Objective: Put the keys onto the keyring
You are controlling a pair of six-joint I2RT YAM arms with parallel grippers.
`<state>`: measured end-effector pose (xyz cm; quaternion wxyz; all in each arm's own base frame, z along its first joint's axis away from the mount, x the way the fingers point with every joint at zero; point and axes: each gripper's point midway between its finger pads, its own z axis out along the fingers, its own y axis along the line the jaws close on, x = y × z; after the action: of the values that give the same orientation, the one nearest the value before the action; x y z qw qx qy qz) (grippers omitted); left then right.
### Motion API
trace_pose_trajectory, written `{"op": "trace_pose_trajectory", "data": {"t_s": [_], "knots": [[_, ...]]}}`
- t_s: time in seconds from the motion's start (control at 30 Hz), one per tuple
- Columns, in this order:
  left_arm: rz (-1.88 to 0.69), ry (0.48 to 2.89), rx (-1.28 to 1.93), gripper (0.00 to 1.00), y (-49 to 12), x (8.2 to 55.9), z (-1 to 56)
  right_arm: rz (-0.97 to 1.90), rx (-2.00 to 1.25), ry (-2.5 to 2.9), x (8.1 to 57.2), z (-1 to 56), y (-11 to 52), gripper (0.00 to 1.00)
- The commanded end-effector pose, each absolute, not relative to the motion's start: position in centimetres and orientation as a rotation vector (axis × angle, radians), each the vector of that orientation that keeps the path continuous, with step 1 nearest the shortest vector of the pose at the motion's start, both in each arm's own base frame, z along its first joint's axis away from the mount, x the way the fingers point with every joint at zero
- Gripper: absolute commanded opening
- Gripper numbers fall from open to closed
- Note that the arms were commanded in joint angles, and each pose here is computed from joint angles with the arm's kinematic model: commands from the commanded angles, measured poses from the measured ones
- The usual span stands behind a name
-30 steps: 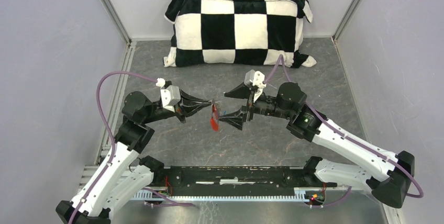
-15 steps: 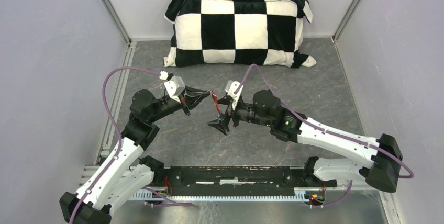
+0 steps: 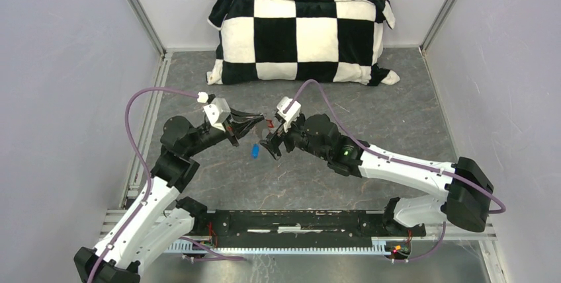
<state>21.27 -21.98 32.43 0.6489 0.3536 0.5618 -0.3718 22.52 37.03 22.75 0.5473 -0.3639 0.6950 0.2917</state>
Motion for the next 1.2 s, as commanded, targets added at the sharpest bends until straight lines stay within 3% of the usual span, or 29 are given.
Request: {"op": "trace_pose_trajectory", "data": {"t_s": [0.0,0.1,0.2,0.33,0.57,0.63,0.77,0.9,0.93,0.97,1.03,1.13,1.17], "knots": [[-0.831,1.203,0.789,0.02,-21.7,20.8,34.4,0.665,-0.794,1.571,23.5,25.3,36.9,0.98],[-0.820,1.190,0.794,0.02,-21.6,20.7,34.7,0.719,-0.779,1.565,23.0,26.0,36.9,0.98],[-0.813,1.168,0.812,0.02,-21.6,20.4,35.3,0.850,-0.366,1.669,24.0,27.1,35.1,0.98],[-0.813,1.141,0.834,0.02,-21.6,19.9,35.8,0.953,-0.691,1.583,22.0,27.4,36.8,0.98],[-0.809,1.143,0.837,0.02,-21.6,20.0,35.7,0.938,-0.819,1.565,21.9,27.4,37.9,0.95],[-0.808,1.144,0.836,0.02,-21.6,20.0,35.7,0.908,-0.890,1.584,22.2,26.9,38.6,0.75],[-0.806,1.148,0.833,0.02,-21.6,20.1,35.6,0.910,-0.904,1.595,22.3,26.8,39.2,0.58],[-0.803,1.161,0.826,0.02,-21.5,20.3,35.4,0.901,-0.886,1.587,22.4,27.0,38.9,0.09],[-0.800,1.170,0.822,0.02,-21.5,20.4,35.3,0.893,-0.886,1.584,22.3,27.0,38.7,0.01],[-0.797,1.183,0.816,0.03,-21.5,20.6,35.0,0.876,-0.882,1.580,22.4,27.2,38.5,0.00],[-0.781,1.215,0.792,0.18,-21.3,21.3,34.6,0.840,-0.883,1.579,22.3,27.1,38.0,0.00],[-0.771,1.294,0.754,0.77,-21.2,22.4,33.7,0.776,-0.900,1.605,22.4,26.4,36.9,0.00],[-0.765,1.326,0.738,0.91,-21.1,22.8,33.4,0.750,-0.906,1.620,22.4,25.9,36.5,0.00]]}}
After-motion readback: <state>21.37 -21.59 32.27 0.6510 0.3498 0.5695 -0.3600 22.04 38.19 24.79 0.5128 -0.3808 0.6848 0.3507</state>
